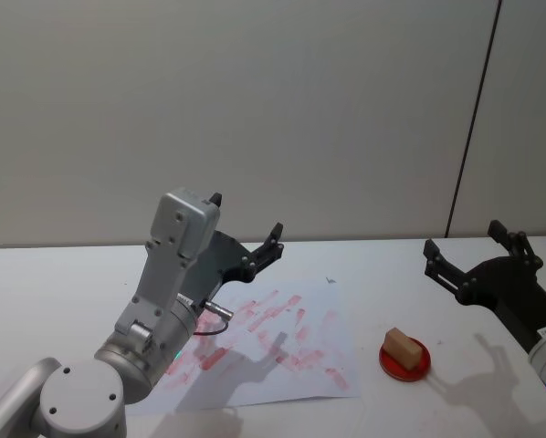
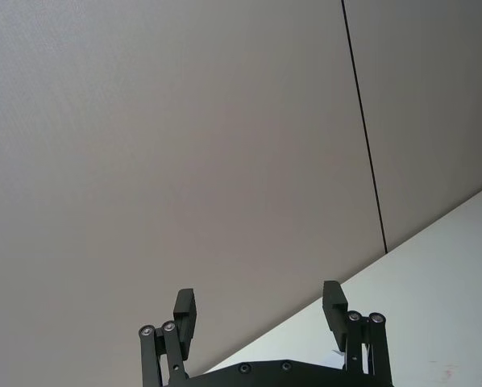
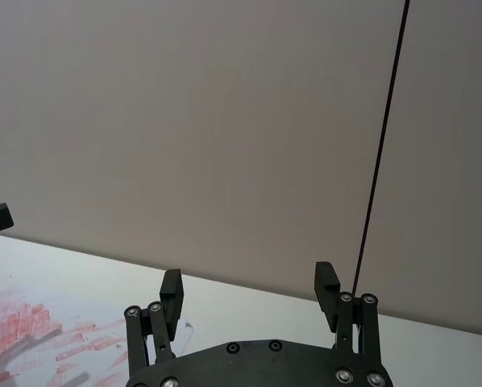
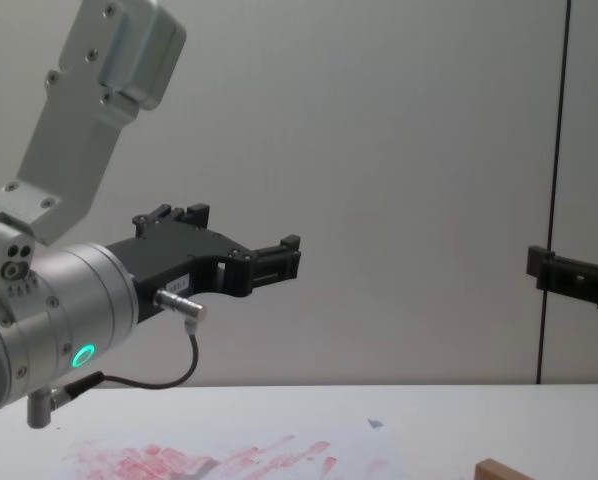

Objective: Use the one hand to pick up the stamp and affix it onto the A4 paper.

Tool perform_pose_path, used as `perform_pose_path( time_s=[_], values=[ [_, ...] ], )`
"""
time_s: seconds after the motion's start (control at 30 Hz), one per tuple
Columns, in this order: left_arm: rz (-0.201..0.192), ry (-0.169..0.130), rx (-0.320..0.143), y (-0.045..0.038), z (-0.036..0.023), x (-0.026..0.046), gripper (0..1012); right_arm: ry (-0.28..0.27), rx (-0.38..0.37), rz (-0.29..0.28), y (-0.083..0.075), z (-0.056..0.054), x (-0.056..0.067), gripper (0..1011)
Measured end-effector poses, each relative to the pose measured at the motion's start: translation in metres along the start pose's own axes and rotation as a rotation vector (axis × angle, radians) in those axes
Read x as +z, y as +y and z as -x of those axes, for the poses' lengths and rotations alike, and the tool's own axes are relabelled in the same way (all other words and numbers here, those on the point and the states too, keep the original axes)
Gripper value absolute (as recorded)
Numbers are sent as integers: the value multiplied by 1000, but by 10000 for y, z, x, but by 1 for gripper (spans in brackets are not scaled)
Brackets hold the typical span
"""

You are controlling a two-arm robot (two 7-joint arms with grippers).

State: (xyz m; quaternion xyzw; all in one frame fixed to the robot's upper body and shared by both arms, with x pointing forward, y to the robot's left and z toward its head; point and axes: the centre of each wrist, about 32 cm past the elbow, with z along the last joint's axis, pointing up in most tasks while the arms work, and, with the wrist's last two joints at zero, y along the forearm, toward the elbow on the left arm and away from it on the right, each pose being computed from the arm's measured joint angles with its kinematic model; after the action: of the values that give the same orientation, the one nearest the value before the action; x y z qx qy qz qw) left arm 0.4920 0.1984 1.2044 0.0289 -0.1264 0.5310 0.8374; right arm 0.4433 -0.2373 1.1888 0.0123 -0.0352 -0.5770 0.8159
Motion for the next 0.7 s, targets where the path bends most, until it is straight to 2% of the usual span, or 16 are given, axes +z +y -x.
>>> perform_pose_path(
  time_s=[0.7],
  values=[
    [0, 0, 0, 0, 0, 0, 1001, 0, 1, 0, 0, 2, -1, 1001]
  ],
)
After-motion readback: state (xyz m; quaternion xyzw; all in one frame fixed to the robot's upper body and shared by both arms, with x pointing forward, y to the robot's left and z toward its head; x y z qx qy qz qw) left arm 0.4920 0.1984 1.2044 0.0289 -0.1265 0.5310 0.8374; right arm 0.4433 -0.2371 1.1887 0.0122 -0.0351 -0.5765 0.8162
